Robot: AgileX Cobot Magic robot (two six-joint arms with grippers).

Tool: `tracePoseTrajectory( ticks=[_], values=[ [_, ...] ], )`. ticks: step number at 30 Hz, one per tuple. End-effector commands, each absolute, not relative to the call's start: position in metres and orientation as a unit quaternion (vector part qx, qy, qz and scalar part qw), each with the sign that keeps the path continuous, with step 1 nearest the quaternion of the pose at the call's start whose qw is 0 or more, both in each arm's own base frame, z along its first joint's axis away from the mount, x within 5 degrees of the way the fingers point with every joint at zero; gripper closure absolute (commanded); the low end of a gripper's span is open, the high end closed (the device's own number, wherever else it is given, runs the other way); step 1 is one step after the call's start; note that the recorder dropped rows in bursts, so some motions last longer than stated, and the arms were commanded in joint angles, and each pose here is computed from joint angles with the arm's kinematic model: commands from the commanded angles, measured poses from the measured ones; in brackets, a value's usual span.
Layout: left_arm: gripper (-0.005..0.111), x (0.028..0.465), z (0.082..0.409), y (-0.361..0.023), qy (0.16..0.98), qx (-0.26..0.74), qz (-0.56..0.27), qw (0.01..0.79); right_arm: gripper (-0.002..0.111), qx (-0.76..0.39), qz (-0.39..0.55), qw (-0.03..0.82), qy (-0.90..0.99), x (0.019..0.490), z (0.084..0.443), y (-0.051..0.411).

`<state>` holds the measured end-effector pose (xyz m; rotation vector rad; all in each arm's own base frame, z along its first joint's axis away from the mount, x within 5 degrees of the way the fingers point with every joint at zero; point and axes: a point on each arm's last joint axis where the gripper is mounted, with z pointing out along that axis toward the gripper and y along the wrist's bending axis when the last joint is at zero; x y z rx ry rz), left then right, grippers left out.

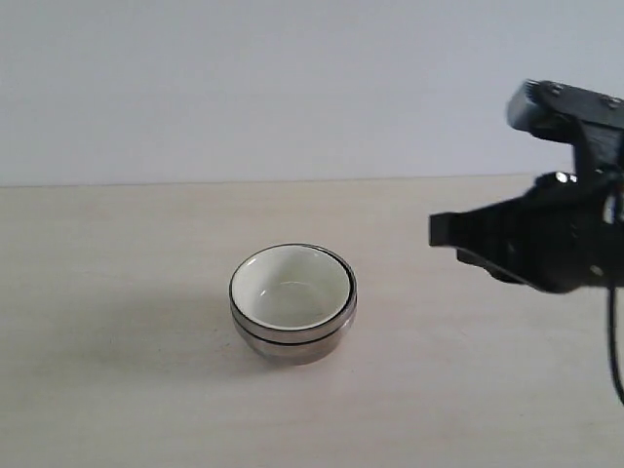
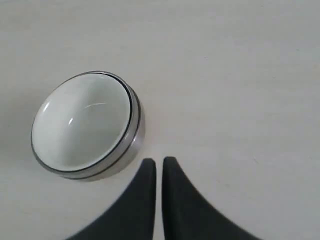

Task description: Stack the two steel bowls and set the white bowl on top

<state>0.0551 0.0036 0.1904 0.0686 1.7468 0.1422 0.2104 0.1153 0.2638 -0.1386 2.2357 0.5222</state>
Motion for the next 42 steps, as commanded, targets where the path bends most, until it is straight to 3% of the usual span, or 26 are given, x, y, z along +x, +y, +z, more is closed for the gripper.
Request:
tracePoseTrajectory(
  ticks=[1,8,15,23,42],
  values=[
    [0.103,0.055,0.19,0.004,0.763,0.023,0.057,0.643,0.108,-0.036,0.228,0.456,0.859,0.167,0.254,0.09],
    [0.103,0.055,0.19,0.004,0.763,0.023,0.057,0.643,0.108,0.008,0.276,0.497,0.823,0.106,0.229,0.057],
    [0.103,0.055,0.19,0.004,0.763,0.023,0.057,0.643,0.108,0.058,0.308,0.424,0.85,0.076,0.217,0.047],
    [0.103,0.055,0.19,0.004,0.763,0.023,0.057,0.643,0.108,0.118,0.362,0.382,0.842,0.068,0.218,0.048],
    [0.103,0.055,0.19,0.004,0.763,0.023,0.057,0.643,0.108,0.096,0.339,0.403,0.845,0.069,0.218,0.045]
  ],
)
